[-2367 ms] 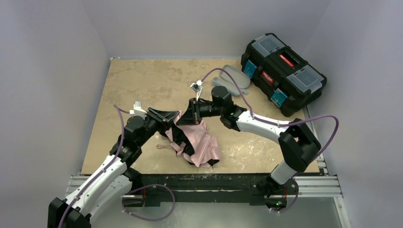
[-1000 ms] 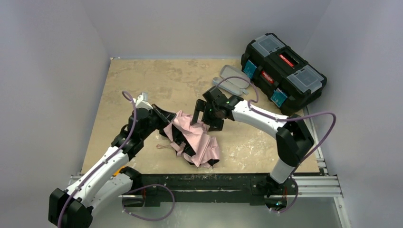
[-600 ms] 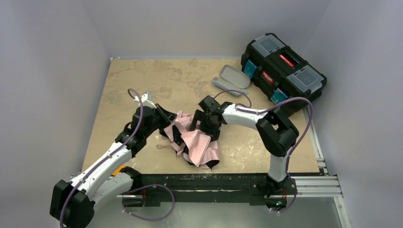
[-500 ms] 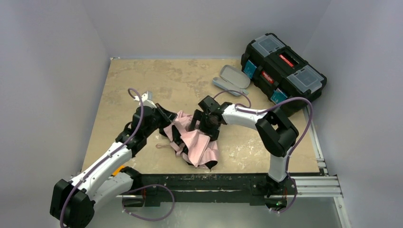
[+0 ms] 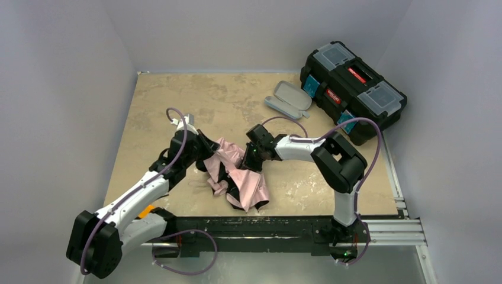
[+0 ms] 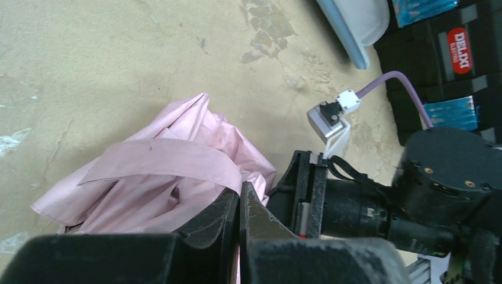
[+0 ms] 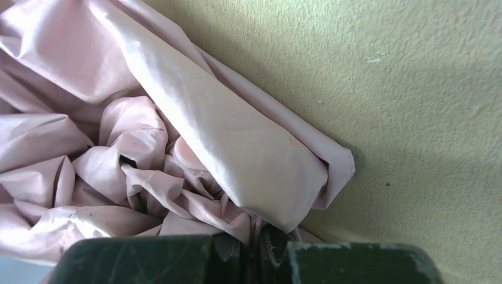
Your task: Put away the umbrella
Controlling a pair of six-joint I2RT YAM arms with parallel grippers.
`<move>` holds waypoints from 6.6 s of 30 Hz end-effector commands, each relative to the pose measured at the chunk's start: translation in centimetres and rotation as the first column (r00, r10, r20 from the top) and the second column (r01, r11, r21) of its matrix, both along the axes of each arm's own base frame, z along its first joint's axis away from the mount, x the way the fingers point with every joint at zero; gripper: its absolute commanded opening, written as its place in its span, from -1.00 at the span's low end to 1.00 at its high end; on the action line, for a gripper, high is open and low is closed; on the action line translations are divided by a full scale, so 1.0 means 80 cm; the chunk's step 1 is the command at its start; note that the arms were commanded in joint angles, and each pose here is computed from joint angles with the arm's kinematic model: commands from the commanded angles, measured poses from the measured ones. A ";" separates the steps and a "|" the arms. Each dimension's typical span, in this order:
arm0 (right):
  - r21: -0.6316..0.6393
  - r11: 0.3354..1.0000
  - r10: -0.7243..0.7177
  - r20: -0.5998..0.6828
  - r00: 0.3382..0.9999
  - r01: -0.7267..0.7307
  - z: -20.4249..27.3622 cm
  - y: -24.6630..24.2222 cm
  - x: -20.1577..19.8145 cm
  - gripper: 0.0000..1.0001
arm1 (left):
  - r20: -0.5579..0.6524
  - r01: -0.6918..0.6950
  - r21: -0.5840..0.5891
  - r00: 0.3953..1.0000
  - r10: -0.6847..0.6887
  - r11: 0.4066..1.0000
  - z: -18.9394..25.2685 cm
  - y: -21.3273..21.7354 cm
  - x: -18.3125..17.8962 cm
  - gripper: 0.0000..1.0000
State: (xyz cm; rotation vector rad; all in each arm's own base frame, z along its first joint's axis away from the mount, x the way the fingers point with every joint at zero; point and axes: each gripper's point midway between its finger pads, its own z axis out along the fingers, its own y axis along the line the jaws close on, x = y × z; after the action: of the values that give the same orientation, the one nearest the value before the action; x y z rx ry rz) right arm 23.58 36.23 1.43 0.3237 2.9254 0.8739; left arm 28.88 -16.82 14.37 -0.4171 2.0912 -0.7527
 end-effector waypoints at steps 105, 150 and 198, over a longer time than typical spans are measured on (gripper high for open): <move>0.430 0.689 0.159 0.696 0.700 -0.584 0.227 0.050 0.122 -1.00 | -0.046 0.136 0.298 0.991 -0.128 0.945 0.025 0.049 -0.091 0.99; 0.373 0.578 0.309 0.723 0.618 -0.726 0.217 0.025 0.081 -1.00 | -0.318 0.536 0.675 0.832 -0.455 0.507 -0.195 -0.074 -0.157 -1.00; 0.300 0.786 0.414 0.394 0.821 -0.540 -0.019 -0.016 -0.023 -1.00 | -0.426 0.433 0.895 0.759 -0.493 -0.107 -0.093 -0.120 -0.189 0.81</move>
State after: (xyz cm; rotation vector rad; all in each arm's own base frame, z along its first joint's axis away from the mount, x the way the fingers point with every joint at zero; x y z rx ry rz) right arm 23.07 35.92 1.49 -0.5052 2.4813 1.4906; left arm 14.97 -27.46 4.64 1.1521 2.0605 0.5597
